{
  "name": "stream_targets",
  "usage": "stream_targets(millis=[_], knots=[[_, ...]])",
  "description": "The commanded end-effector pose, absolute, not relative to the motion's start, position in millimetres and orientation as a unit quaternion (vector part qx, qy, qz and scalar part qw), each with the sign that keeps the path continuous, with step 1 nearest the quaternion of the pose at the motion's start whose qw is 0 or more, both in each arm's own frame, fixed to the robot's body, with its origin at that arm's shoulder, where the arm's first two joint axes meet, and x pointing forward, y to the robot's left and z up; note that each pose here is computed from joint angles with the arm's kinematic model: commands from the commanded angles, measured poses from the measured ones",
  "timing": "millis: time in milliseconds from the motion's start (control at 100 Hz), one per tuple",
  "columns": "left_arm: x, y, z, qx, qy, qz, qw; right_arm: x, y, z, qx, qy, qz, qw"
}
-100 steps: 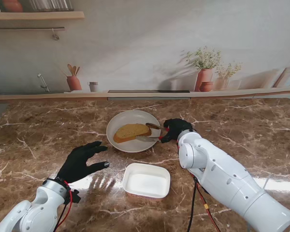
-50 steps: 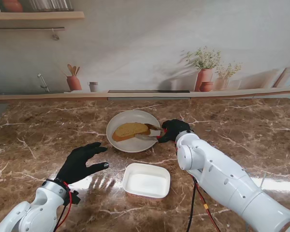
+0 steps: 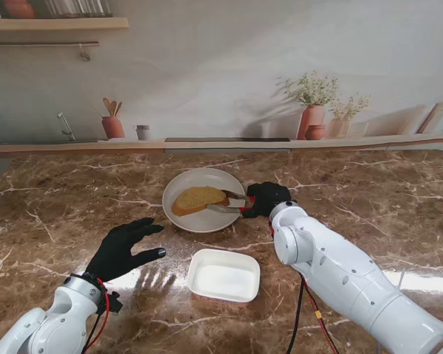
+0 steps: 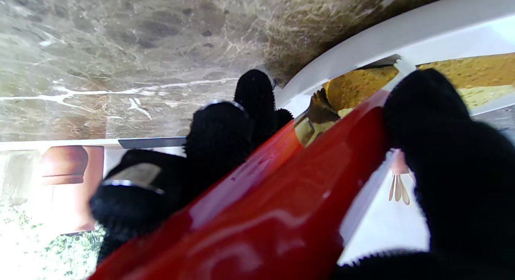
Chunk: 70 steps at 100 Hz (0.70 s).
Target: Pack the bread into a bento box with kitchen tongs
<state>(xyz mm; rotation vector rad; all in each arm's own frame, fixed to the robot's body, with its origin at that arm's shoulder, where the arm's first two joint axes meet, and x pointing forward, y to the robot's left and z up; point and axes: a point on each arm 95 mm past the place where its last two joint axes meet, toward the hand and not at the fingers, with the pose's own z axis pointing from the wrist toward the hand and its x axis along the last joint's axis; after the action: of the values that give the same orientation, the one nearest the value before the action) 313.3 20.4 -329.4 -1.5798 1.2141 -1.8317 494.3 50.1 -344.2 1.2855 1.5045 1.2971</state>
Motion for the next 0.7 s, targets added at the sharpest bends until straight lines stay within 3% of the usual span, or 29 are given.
stream_targets(millis=[0,690], knots=[[311.3,19.3,-331.6,-0.572,0.441,-0.658,0.212,490.0,47.6,-356.7,0.513,0.595,0.497,0.368],[310.8,20.0,-332.4,-0.573,0.438,-0.659,0.215,494.0,44.6,-365.8,0.539,0.539,0.55,0.343]])
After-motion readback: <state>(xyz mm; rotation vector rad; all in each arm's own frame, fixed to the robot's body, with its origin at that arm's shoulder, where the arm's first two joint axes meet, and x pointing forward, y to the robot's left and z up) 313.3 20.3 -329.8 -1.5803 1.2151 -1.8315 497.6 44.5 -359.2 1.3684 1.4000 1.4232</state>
